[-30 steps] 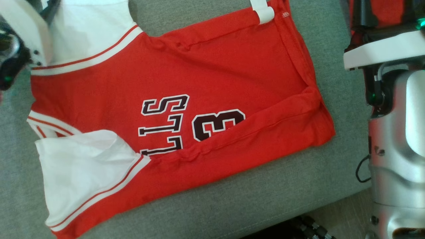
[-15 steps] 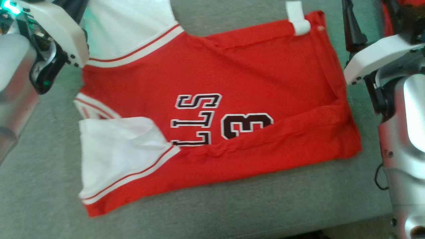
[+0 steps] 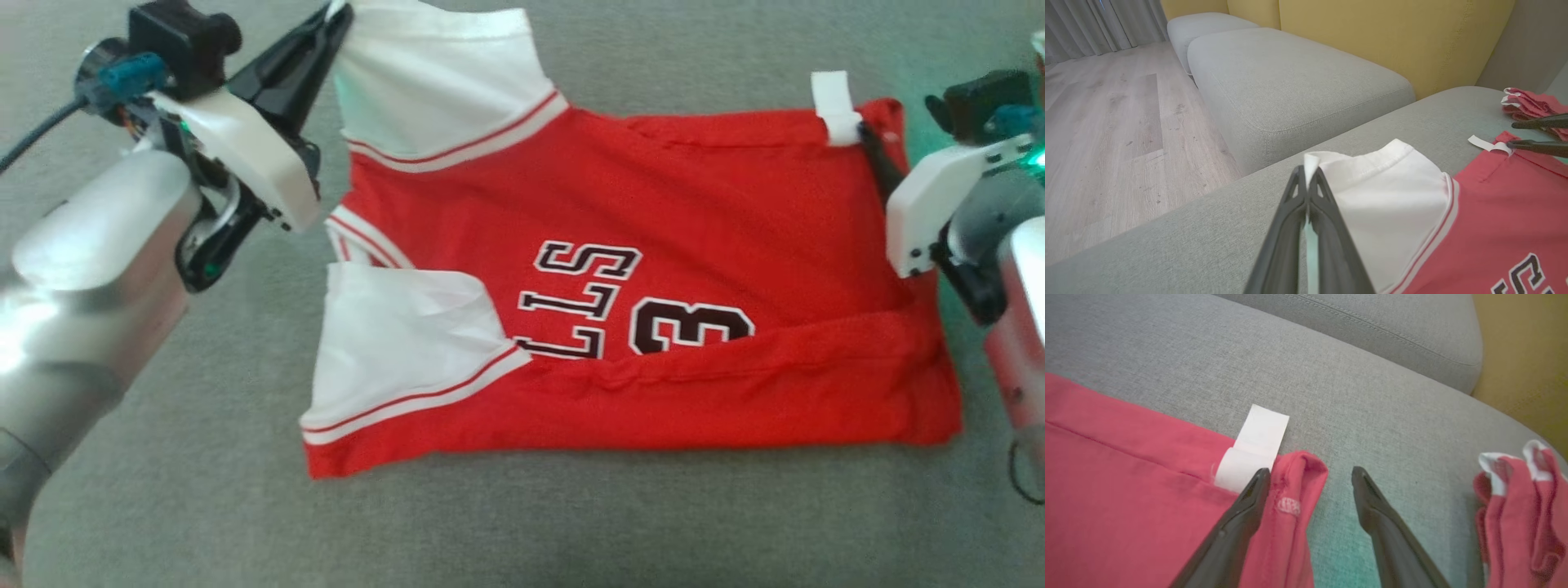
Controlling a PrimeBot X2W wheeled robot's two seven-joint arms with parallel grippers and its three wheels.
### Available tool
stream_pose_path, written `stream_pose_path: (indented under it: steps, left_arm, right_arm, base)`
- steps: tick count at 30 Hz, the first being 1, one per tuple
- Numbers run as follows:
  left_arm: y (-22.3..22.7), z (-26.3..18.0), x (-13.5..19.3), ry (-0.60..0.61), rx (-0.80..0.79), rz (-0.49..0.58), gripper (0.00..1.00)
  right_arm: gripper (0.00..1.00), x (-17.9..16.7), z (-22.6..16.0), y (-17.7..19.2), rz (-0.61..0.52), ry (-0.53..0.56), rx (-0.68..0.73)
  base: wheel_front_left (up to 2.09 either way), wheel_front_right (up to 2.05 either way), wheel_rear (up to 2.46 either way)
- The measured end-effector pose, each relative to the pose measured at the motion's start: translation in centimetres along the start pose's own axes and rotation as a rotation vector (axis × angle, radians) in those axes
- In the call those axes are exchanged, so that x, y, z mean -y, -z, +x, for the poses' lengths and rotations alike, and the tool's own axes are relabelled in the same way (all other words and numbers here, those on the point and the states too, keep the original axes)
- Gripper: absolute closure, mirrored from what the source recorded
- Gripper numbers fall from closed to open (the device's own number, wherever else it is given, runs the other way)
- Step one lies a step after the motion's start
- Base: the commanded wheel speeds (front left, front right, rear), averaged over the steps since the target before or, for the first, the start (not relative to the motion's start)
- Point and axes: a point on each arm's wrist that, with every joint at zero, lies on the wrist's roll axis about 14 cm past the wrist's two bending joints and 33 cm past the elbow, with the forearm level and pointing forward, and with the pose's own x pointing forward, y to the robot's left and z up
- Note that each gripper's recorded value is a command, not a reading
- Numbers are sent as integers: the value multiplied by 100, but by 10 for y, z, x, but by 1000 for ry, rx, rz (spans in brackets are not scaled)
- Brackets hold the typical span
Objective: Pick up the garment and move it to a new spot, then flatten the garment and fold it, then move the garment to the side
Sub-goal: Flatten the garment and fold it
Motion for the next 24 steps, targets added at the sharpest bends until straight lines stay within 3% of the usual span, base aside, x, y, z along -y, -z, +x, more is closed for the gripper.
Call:
stream_pose_path:
  steps: [12, 13, 14, 15, 24]
  left_arm:
    - [3, -19, -2, -19, 3, 1, 100]
    - [4, -18, -2, -19, 2, 0, 100]
    - [5, -17, -2, -19, 1, -1, 100]
    - [5, -17, -2, -19, 1, -1, 100]
    - [13, -9, -13, -42, -10, -3, 100]
  right_arm:
    - [0, -4, 20, 7, -51, -43, -137]
    - [7, -5, 21, 7, -47, -48, -147]
    - [63, -6, 22, 6, -34, -53, -152]
    - [100, -6, 22, 6, -34, -53, -152]
    - [100, -4, 23, 6, 138, -73, -120]
  base:
    - [0, 0, 0]
    - [0, 0, 0]
    - [0, 0, 0]
    - [0, 0, 0]
    - [0, 0, 0]
